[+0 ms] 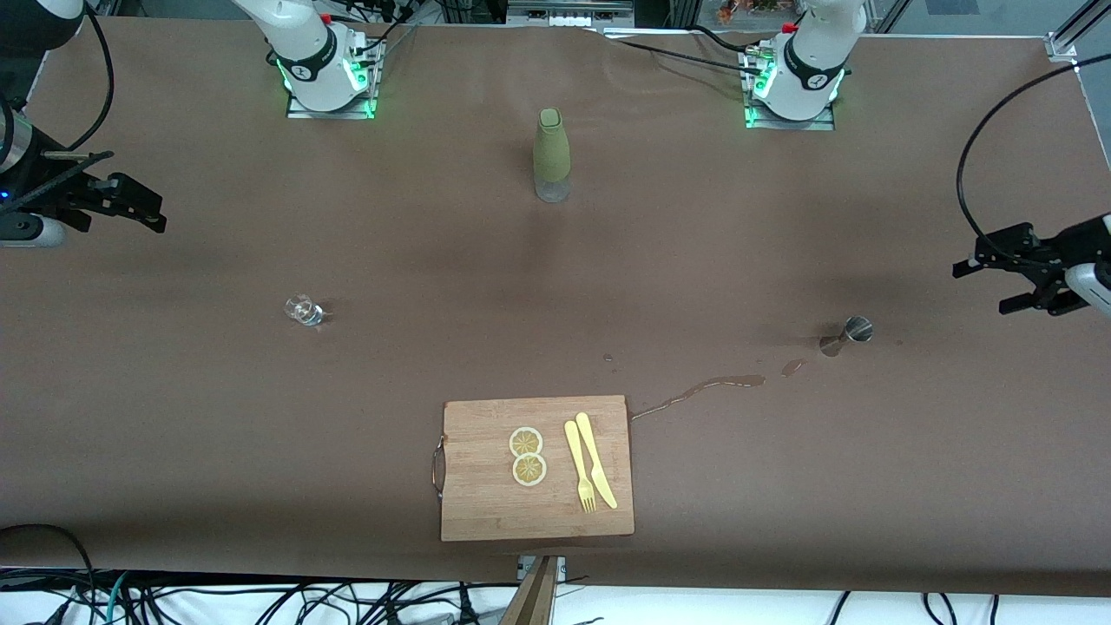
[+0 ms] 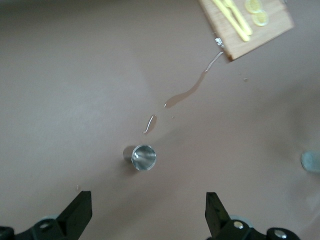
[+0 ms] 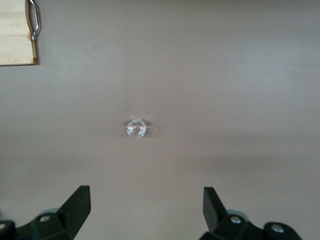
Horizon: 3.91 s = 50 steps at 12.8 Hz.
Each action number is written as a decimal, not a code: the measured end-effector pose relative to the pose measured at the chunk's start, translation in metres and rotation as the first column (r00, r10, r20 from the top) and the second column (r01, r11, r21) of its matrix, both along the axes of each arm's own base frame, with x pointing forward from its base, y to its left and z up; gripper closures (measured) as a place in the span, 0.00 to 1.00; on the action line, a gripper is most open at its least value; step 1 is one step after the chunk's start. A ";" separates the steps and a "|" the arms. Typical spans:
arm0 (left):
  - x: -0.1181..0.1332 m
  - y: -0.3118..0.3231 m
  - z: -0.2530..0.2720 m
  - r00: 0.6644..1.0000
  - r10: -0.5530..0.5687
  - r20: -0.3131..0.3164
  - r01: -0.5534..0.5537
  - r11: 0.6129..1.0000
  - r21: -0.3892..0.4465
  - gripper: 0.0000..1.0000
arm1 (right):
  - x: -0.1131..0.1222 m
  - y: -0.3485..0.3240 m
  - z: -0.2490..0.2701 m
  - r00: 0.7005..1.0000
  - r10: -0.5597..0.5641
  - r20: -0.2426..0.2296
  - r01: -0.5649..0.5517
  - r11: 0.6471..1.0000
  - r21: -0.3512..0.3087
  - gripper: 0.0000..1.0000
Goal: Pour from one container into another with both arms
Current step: 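Move both grippers open toward the steel jigger and the glass beaker, then grasp the steel jigger with the left gripper while the right gripper grasps the beaker, then lift the jigger with the left gripper while the right gripper brings the beaker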
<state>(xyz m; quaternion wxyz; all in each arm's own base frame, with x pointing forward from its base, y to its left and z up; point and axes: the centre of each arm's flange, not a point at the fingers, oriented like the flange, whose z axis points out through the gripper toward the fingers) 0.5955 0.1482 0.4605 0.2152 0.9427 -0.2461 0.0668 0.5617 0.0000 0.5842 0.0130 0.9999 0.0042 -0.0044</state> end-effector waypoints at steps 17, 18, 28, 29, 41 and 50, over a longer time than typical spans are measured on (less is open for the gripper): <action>-0.002 0.044 -0.269 0.583 -0.419 0.696 0.735 0.637 -0.233 0.00 | 0.033 -0.037 -0.118 0.584 0.812 -0.010 -0.777 0.562 0.284 0.00; -0.003 0.044 -0.279 0.562 -0.412 0.717 0.747 0.626 -0.226 0.00 | 0.035 -0.046 -0.129 0.559 0.828 0.036 -0.792 0.521 0.319 0.00; -0.012 0.029 -0.349 0.467 -0.299 0.832 0.772 0.597 -0.218 0.00 | 0.036 -0.159 -0.302 0.330 0.687 0.647 -0.921 0.083 0.382 0.00; -0.012 0.025 -0.353 0.462 -0.294 0.837 0.774 0.594 -0.219 0.00 | 0.035 -0.163 -0.320 0.298 0.657 0.692 -0.934 0.051 0.354 0.00; -0.007 -0.009 -0.373 0.445 -0.255 0.859 0.787 0.569 -0.238 0.35 | 0.003 -0.150 -0.494 0.075 0.401 0.913 -0.984 -0.119 0.133 0.00; -0.009 -0.018 -0.375 0.488 -0.227 0.843 0.776 0.554 -0.301 0.91 | 0.012 -0.105 -0.510 0.080 0.365 0.928 -0.982 -0.133 0.137 0.00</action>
